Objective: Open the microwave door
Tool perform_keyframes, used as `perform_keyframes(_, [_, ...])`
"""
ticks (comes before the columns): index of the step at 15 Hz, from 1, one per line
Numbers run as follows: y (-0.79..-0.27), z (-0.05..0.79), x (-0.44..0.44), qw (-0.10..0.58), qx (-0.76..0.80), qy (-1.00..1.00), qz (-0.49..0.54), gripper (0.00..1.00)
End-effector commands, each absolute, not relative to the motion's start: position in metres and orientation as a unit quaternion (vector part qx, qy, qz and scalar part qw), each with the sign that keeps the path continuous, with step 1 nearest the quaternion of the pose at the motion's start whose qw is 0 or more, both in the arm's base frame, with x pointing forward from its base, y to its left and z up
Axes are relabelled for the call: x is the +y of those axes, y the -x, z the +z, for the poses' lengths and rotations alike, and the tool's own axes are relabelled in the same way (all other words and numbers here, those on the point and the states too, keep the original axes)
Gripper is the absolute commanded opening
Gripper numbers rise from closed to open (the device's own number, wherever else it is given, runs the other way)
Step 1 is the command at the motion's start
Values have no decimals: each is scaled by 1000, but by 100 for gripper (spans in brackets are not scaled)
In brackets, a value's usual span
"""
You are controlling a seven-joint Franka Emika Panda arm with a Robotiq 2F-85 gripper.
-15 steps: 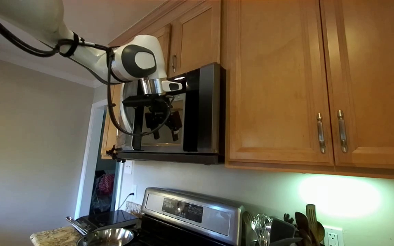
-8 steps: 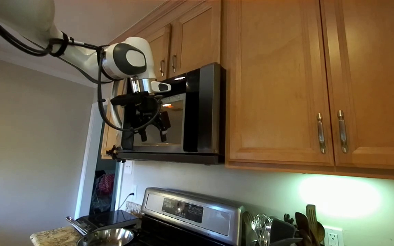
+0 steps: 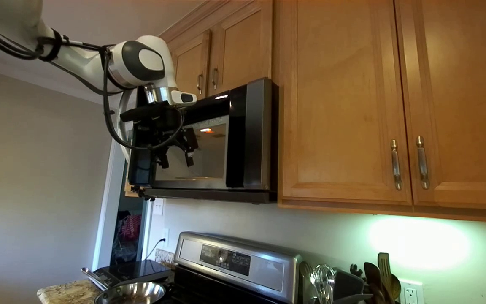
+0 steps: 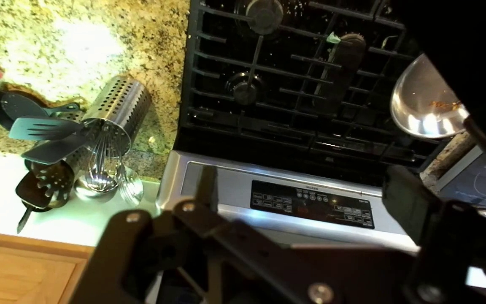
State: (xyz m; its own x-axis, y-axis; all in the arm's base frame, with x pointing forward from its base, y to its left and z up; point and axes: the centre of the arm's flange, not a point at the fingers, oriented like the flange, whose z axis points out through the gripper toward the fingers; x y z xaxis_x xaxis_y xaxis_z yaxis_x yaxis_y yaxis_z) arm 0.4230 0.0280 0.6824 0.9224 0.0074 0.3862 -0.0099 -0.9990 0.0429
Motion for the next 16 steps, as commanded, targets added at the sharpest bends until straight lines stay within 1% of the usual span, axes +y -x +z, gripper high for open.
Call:
perform_keyframes(1, [-384, 694, 20, 46, -31, -978, 200, 100])
perform_keyframes(5, [-365, 699, -5, 47, -76, -975, 202, 100])
perform_keyframes(11, [-381, 671, -60, 6, -134, -974, 183, 100])
perform_keyframes(12, [-383, 666, -66, 10, -145, -973, 178, 100])
perform_keyframes(13, [-380, 678, -57, 18, -121, -976, 179, 100])
perform_keyframes(16, [-382, 675, -59, 18, -122, -977, 174, 100])
